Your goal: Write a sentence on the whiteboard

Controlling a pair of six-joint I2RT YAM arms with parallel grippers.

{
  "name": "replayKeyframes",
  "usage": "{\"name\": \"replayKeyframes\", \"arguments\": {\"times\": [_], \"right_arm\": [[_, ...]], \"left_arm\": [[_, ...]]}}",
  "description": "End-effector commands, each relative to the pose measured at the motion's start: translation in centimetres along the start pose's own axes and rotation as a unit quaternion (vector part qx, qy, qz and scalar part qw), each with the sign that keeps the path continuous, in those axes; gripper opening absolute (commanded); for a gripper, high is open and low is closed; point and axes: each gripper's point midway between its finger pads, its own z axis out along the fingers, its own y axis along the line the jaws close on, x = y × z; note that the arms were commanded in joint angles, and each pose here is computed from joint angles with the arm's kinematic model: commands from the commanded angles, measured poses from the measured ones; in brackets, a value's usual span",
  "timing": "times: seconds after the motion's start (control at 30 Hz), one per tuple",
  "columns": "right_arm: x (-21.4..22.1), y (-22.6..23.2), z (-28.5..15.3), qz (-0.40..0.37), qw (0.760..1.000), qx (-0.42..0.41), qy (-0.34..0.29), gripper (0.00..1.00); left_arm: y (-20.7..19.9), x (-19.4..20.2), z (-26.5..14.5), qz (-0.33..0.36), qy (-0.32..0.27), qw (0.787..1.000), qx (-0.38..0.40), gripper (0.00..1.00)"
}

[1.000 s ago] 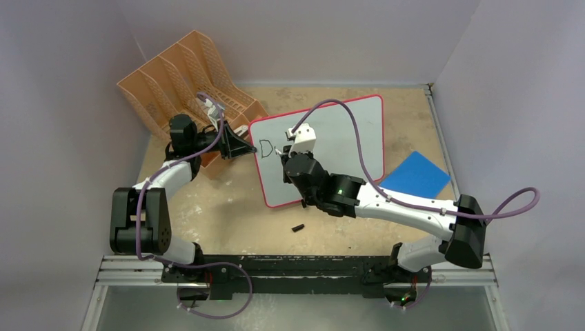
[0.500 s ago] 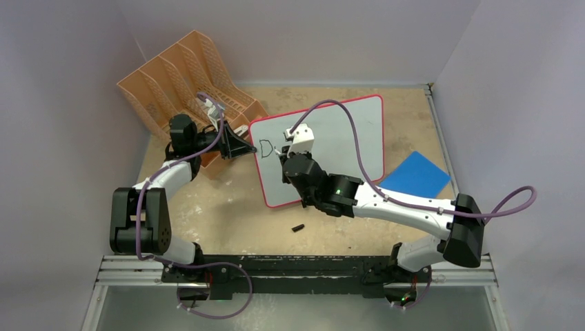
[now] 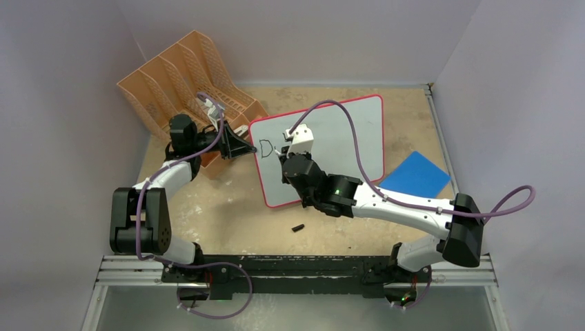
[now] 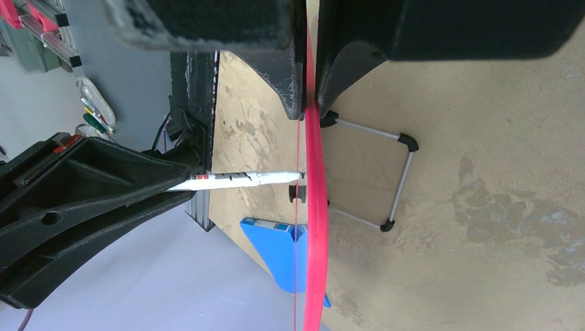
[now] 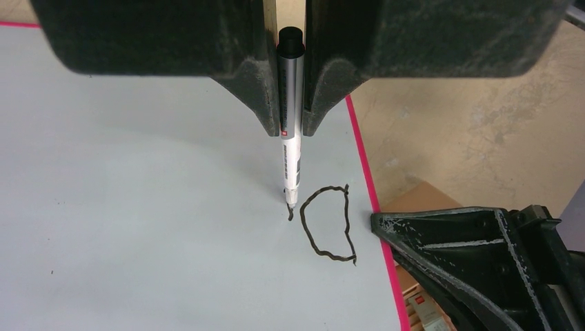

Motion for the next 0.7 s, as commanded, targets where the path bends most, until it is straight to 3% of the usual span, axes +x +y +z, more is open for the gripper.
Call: {"name": "replayKeyframes", "arguments": {"times": [0.0,0.67], "right_arm": [[-2.22,-1.04,-0.04,0.017,0.999,0.027,-0.032,0.00],[-2.63,-1.98,-0.37,0.027,0.998,0.043,-0.042,0.00]], "left_arm": [[-1.65,-0.77,0.07,0.051,0.004,0.998,0.027,0.00],[-1.70,-0.75,0.11,0.051,0.004,0.998,0.028,0.00]]}}
